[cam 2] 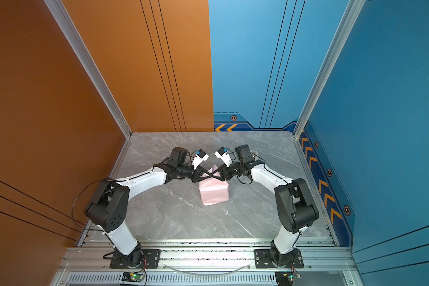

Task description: Wrap the gift box in paper

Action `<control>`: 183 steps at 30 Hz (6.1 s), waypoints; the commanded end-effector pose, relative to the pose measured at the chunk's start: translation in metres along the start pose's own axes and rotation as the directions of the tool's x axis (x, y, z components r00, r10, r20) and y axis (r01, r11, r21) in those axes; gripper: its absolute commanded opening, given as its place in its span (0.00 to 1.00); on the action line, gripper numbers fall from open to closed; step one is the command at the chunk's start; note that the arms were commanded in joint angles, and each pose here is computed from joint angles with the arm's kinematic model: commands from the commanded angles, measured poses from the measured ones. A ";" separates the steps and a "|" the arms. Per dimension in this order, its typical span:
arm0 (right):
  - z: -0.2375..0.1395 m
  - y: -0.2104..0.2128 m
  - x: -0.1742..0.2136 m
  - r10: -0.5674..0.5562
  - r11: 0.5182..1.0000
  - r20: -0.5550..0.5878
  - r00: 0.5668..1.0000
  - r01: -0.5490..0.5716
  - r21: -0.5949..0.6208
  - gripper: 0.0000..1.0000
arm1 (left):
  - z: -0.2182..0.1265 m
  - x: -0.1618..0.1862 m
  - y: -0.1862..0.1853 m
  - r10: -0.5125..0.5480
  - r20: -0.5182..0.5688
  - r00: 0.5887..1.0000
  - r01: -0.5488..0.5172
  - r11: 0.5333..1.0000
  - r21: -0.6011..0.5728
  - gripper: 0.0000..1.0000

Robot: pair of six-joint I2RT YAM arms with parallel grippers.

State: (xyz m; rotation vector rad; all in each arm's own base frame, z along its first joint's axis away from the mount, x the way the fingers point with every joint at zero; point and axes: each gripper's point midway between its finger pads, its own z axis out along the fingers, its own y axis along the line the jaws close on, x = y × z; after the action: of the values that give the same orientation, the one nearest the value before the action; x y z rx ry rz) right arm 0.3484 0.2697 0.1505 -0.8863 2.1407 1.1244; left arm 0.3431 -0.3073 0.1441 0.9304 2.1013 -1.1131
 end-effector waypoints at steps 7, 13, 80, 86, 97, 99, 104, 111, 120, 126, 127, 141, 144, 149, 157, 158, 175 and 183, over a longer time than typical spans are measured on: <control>-0.032 0.015 0.007 0.082 0.996 0.045 0.996 -0.083 0.018 0.65 | -0.007 0.024 0.012 -0.084 -0.028 0.996 0.083 0.995 -0.048 0.31; -0.032 -0.003 0.029 0.143 0.977 0.013 0.990 -0.143 0.161 0.64 | -0.009 0.030 0.012 -0.104 -0.019 0.994 0.103 0.993 -0.049 0.35; -0.024 -0.003 0.046 0.068 0.972 -0.046 0.997 -0.056 0.229 0.63 | -0.011 0.017 -0.009 -0.068 -0.010 0.998 0.068 0.998 0.008 0.23; -0.025 0.000 0.031 0.024 0.976 -0.022 0.999 -0.018 0.219 0.63 | -0.009 0.002 -0.016 -0.027 0.006 1.000 0.027 0.999 0.018 0.07; -0.040 -0.005 0.034 0.128 0.929 -0.040 0.991 -0.105 0.355 0.65 | -0.018 -0.003 -0.017 0.028 0.021 0.999 -0.026 0.993 -0.113 0.14; -0.052 -0.008 0.035 0.196 0.893 -0.021 0.980 -0.170 0.417 0.67 | -0.020 0.010 -0.015 0.015 0.018 1.000 -0.012 0.989 -0.147 0.14; -0.072 -0.004 0.038 0.395 0.793 0.066 0.916 -0.377 0.478 0.68 | -0.027 0.010 -0.016 0.005 0.094 0.996 0.017 0.971 -0.237 0.06; -0.070 0.008 0.046 0.609 0.659 0.198 0.768 -0.628 0.414 0.69 | -0.031 0.018 -0.019 0.008 0.149 0.989 0.042 0.942 -0.333 0.09; -0.061 0.019 0.061 0.678 0.586 0.241 0.694 -0.709 0.393 0.69 | -0.033 0.011 -0.026 0.091 0.151 0.984 -0.034 0.938 -0.345 0.28; -0.045 0.025 0.061 0.693 0.593 0.234 0.682 -0.724 0.352 0.66 | -0.031 0.002 -0.034 0.141 0.155 0.978 -0.084 0.942 -0.326 0.21; -0.044 0.024 0.062 0.694 0.591 0.237 0.680 -0.725 0.352 0.66 | -0.031 0.002 -0.036 0.149 0.153 0.977 -0.094 0.943 -0.321 0.20; -0.027 0.000 0.043 0.652 0.635 0.259 0.713 -0.700 0.327 0.57 | -0.030 0.017 -0.054 0.396 -0.012 0.918 -0.359 0.818 -0.449 0.00; -0.033 0.002 0.030 0.635 0.659 0.288 0.717 -0.697 0.284 0.65 | -0.030 0.024 -0.052 0.432 -0.086 0.898 -0.419 0.780 -0.465 0.00; -0.050 0.020 0.009 0.612 0.704 0.350 0.709 -0.690 0.167 0.74 | -0.024 0.033 -0.047 0.465 -0.200 0.863 -0.500 0.720 -0.481 0.00; -0.055 0.039 0.012 0.730 0.623 0.348 0.588 -0.782 0.016 0.84 | -0.010 0.038 -0.049 0.500 -0.306 0.810 -0.585 0.660 -0.472 0.00; -0.054 0.041 0.016 0.738 0.613 0.340 0.583 -0.790 0.025 0.85 | -0.009 0.039 -0.049 0.502 -0.316 0.805 -0.593 0.653 -0.471 0.00; -0.042 0.029 0.044 0.760 0.545 0.306 0.573 -0.819 0.178 0.86 | -0.002 0.044 -0.054 0.545 -0.326 0.772 -0.633 0.623 -0.459 0.01; -0.053 0.040 0.043 0.777 0.535 0.309 0.549 -0.834 0.136 0.87 | -0.003 0.048 -0.049 0.532 -0.323 0.783 -0.619 0.612 -0.491 0.00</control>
State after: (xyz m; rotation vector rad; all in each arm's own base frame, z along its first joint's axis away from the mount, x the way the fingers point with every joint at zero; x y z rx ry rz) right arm 0.2965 0.2282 0.1662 0.4516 2.4367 1.1657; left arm 0.2851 -0.3114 0.1524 1.2269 1.7951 -0.0550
